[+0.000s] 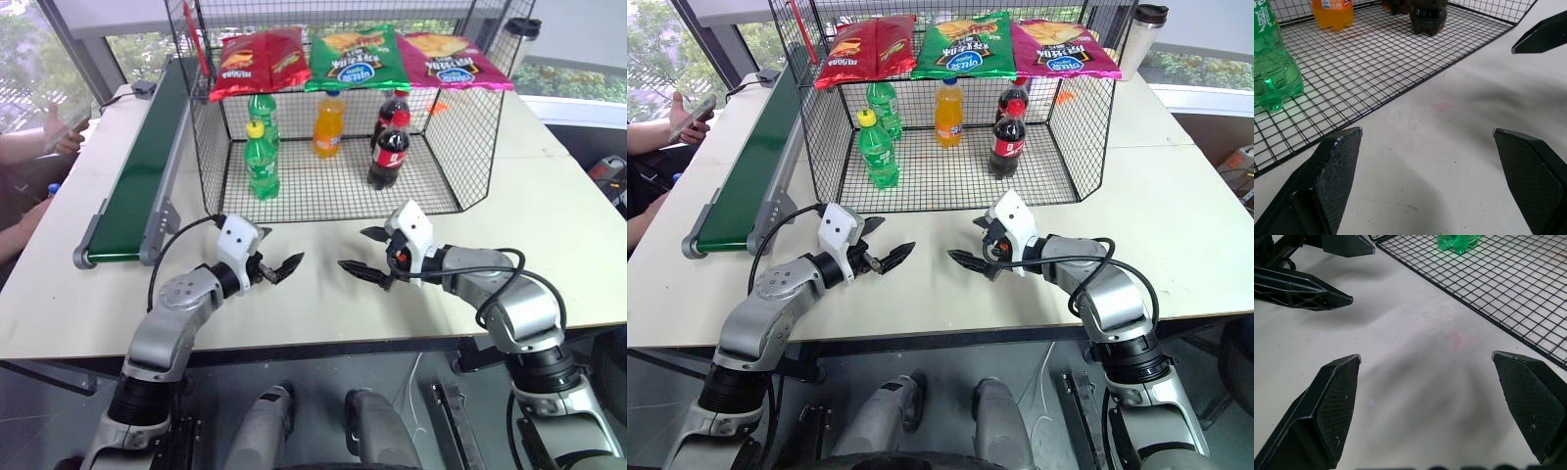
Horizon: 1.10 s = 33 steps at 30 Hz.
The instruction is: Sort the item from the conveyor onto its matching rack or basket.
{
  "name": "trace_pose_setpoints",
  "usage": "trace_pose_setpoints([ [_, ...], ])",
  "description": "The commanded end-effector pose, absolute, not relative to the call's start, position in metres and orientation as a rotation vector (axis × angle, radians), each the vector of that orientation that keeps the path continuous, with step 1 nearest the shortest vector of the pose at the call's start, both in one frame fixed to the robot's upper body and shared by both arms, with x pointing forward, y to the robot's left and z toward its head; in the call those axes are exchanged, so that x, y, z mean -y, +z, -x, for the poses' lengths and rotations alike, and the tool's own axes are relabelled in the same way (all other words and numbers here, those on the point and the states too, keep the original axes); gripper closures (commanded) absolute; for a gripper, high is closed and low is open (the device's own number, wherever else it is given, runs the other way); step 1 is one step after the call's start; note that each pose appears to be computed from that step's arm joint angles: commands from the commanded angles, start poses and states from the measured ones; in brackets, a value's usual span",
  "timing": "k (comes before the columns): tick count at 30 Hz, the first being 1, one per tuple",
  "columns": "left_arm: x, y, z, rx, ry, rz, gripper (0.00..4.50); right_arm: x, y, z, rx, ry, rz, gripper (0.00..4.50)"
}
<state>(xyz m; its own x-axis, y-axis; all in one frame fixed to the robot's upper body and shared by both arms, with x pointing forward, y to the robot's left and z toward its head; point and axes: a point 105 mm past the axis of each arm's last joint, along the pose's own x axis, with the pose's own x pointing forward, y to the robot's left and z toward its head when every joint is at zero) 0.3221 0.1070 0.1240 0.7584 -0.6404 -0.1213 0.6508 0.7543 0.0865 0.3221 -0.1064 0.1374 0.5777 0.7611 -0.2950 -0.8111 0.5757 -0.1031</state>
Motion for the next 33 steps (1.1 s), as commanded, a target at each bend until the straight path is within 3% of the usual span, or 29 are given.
trace_pose_setpoints([
  [1,-0.104,0.136,-0.32,-0.037,-0.715,-0.141,0.0,0.101,0.151,-0.319,-0.172,0.954,0.255,0.05],
  [16,-0.125,0.157,-0.317,0.011,-0.651,-0.137,0.0,0.096,0.155,-0.319,-0.168,0.978,0.255,0.05],
  [33,-0.256,0.212,-0.309,0.136,-0.114,-0.039,0.0,0.067,0.17,-0.314,-0.08,1.119,0.248,0.05],
])
